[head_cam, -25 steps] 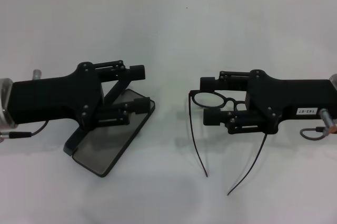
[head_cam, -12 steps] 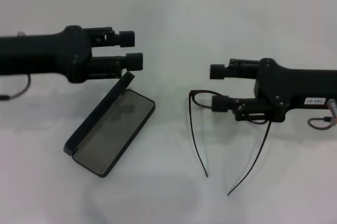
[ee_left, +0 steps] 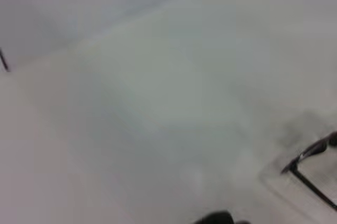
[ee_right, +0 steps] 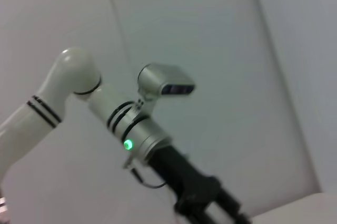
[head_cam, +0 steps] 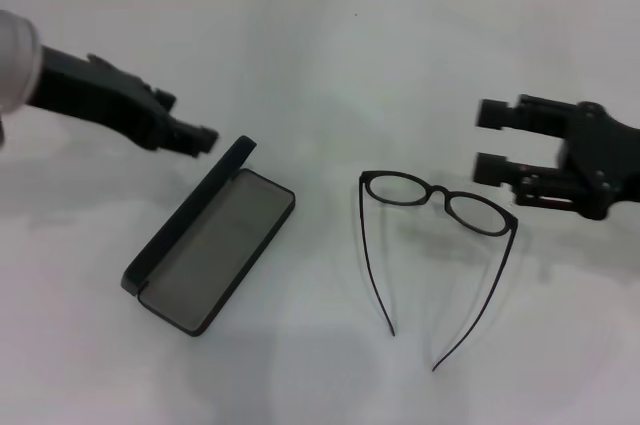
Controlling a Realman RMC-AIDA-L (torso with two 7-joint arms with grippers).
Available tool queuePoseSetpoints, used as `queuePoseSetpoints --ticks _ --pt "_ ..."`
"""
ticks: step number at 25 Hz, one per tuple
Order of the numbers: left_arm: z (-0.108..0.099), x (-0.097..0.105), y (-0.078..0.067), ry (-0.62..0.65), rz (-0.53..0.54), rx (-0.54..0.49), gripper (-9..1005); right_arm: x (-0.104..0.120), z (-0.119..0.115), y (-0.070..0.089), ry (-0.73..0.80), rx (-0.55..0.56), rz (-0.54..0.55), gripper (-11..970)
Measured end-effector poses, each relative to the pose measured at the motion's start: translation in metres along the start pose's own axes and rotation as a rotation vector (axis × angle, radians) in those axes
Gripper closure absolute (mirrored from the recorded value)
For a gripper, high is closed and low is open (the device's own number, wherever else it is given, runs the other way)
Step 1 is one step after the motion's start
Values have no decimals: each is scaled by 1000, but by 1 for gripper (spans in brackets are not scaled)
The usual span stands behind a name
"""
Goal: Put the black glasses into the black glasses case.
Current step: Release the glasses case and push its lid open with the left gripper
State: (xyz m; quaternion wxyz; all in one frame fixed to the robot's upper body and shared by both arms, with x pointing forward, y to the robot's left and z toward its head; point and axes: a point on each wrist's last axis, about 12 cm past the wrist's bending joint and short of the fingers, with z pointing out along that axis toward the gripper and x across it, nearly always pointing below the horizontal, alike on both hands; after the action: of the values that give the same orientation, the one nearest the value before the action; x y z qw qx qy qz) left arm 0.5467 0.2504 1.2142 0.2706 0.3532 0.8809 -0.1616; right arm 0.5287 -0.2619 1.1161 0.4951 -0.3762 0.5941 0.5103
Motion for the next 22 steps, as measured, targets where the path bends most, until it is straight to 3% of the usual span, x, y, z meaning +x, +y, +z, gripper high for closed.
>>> queuePoseSetpoints --ticks 8,14,22 --pt "25 2 -18 122 -21 29 304 6 -37 5 -24 112 9 240" --pt "43 2 -16 196 -38 48 305 8 -37 6 -25 114 13 240" --pt "51 3 -11 236 -30 16 338 7 -33 5 -23 103 11 240"
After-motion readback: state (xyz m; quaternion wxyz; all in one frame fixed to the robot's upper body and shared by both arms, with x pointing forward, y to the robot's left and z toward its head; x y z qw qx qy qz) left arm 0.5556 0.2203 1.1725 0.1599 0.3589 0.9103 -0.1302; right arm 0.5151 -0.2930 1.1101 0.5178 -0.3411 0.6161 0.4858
